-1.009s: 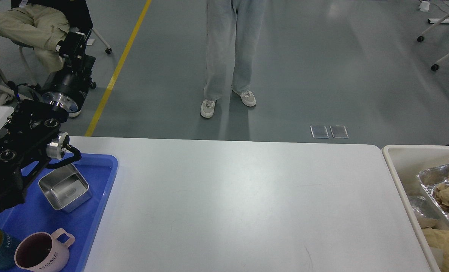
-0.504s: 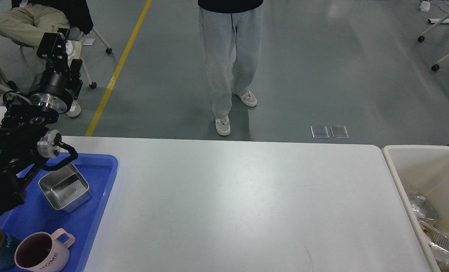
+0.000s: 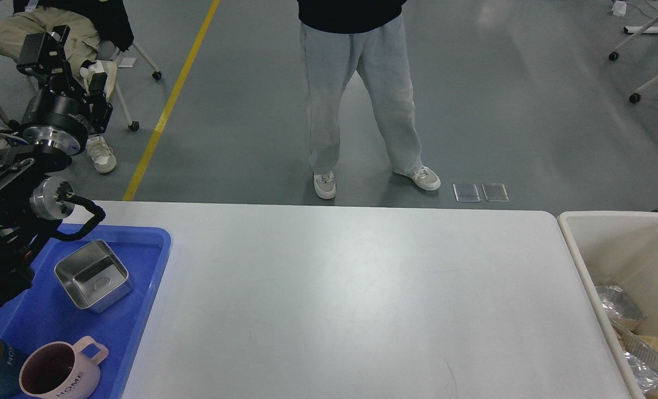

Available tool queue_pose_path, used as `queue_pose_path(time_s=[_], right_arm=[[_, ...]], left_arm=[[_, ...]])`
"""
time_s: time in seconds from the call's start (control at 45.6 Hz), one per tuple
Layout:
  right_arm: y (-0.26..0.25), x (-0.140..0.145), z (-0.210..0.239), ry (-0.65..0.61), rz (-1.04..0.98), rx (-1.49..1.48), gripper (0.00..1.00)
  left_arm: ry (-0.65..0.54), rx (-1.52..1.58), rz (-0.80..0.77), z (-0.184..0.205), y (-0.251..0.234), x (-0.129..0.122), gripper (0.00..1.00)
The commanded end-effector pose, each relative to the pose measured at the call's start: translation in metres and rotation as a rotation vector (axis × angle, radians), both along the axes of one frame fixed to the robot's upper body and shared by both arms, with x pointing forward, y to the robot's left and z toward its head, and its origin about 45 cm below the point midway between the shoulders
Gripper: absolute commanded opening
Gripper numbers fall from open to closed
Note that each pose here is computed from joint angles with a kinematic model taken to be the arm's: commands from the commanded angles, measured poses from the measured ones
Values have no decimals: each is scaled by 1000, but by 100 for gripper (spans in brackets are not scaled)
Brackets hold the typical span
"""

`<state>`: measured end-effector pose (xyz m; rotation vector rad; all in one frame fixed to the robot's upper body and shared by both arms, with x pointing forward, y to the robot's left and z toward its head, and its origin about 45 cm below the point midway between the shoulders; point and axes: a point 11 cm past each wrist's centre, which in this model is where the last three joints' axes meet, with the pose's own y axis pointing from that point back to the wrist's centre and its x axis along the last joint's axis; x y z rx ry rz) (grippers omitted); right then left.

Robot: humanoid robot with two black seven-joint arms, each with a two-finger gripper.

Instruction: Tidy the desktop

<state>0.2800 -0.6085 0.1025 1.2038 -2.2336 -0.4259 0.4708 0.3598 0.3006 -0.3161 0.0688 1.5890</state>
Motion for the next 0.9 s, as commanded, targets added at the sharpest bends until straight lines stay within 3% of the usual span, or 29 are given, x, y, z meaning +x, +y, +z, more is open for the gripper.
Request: queue_pose_path(time_s=[0.0, 0.153, 0.307, 0.548, 0.877], right_arm=[[17, 61, 43, -182, 6, 43, 100], [64, 120, 70, -403, -21, 229, 100], [138, 172, 80, -475, 56, 366, 100], [213, 199, 74, -668, -90, 784, 100], [274, 209, 67, -713, -40, 967, 100]], left_arm=[[-12, -72, -11, -2, 12, 2, 96], [-5, -80, -10, -6, 19, 2, 96], [-10, -168, 8, -11, 15, 6, 96], [3, -295, 48, -29, 22, 3, 96], [67, -661, -8, -74, 22, -4, 97]])
